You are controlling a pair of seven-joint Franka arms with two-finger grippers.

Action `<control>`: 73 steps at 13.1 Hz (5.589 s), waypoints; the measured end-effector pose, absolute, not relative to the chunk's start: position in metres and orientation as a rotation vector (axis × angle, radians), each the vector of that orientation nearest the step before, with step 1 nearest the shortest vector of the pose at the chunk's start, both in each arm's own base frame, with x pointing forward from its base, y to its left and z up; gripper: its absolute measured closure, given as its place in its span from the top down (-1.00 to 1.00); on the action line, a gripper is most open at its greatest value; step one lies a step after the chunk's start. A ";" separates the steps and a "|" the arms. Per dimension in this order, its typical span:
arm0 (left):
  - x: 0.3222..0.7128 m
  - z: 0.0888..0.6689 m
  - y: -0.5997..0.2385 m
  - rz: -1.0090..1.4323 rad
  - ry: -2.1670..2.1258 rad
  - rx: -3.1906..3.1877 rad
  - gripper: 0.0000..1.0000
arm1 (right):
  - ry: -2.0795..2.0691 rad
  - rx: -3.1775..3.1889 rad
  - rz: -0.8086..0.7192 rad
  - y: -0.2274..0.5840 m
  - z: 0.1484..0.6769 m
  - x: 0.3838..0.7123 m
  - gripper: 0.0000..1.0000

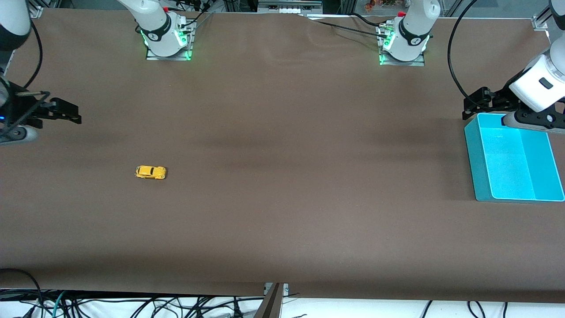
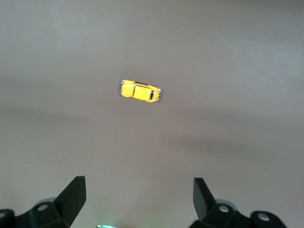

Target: Wind and store yellow beetle car

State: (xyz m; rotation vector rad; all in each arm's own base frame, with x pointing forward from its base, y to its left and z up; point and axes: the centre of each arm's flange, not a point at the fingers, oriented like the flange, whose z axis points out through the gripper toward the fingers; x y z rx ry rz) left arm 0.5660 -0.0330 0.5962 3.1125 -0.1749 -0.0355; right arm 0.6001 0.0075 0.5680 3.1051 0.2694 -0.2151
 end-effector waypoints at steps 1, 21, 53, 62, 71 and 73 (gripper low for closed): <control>0.566 0.596 -0.033 -0.035 -0.175 3.112 1.00 | 0.303 3.100 -0.227 0.021 0.563 0.602 1.00; 0.577 0.602 -0.034 -0.005 -0.176 3.113 1.00 | 2.092 2.421 -0.291 0.060 0.332 0.623 0.97; 0.579 0.602 -0.034 -0.006 -0.176 3.113 1.00 | 2.269 2.020 0.007 -0.029 0.201 0.571 -0.16; 0.579 0.601 -0.034 -0.006 -0.176 3.113 1.00 | 2.260 2.015 -0.003 -0.193 0.201 0.559 -0.16; 0.579 0.601 -0.034 -0.006 -0.176 3.113 1.00 | 2.330 2.029 0.016 -0.175 0.210 0.605 1.00; 0.579 0.601 -0.034 -0.006 -0.176 3.113 1.00 | 2.330 2.031 0.029 -0.174 0.218 0.612 1.00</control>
